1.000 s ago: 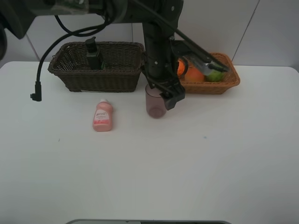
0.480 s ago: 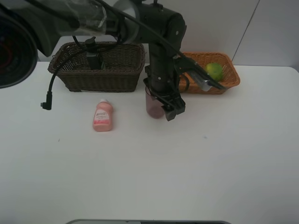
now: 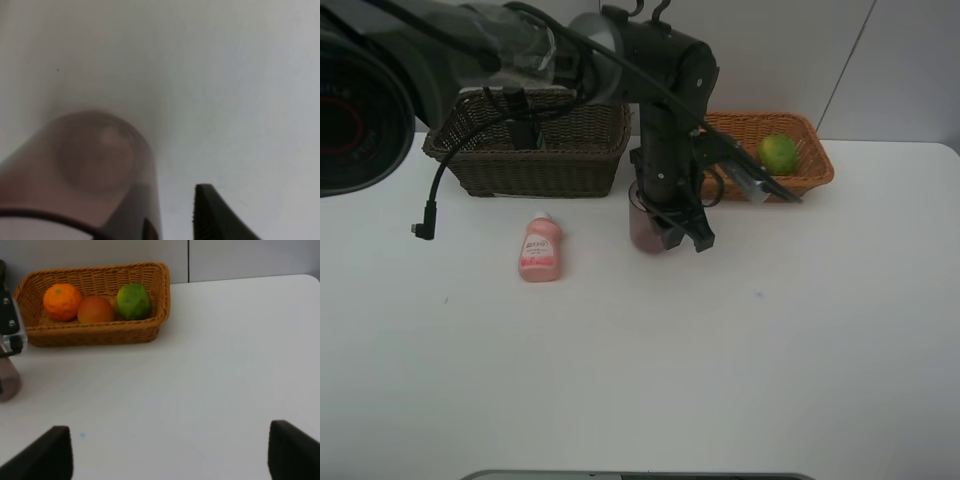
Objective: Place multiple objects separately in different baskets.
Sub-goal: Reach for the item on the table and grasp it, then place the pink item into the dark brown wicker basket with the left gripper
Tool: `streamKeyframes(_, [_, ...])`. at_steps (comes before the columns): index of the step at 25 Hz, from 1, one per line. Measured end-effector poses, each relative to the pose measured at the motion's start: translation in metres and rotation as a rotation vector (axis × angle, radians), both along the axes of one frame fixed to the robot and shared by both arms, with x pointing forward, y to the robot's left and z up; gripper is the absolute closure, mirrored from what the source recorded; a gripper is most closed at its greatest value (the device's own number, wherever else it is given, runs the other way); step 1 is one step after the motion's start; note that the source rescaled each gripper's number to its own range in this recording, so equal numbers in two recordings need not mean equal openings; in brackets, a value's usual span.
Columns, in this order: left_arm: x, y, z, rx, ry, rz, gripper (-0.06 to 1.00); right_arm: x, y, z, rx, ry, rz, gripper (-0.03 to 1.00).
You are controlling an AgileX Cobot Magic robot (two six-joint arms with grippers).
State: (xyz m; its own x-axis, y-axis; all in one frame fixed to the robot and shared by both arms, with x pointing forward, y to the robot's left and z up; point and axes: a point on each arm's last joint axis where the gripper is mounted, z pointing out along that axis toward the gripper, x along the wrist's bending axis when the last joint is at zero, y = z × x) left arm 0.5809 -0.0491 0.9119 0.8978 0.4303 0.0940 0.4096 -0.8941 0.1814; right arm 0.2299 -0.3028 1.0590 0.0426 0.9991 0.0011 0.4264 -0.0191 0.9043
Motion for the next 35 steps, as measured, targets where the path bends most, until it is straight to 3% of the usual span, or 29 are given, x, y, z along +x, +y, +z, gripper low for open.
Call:
streamKeyframes(2, [0.000,0.000,0.000,0.002,-0.003,0.000,0.94,0.000,0.000,0.000,0.000,0.000,0.000,0.36])
streamKeyframes(23, [-0.001,0.001,0.002,0.005,0.008,0.016,0.94,0.000,0.000,0.000,0.000,0.000,0.000,0.36])
streamKeyframes(28, [-0.002,0.006,0.048,-0.052,-0.011,0.134,0.94,0.000,0.000,0.000,0.000,0.000,0.000,0.36])
streamKeyframes(35, [0.018,0.036,0.119,-0.209,-0.072,0.431,0.94,0.000,0.000,0.000,0.000,0.000,0.000,0.36])
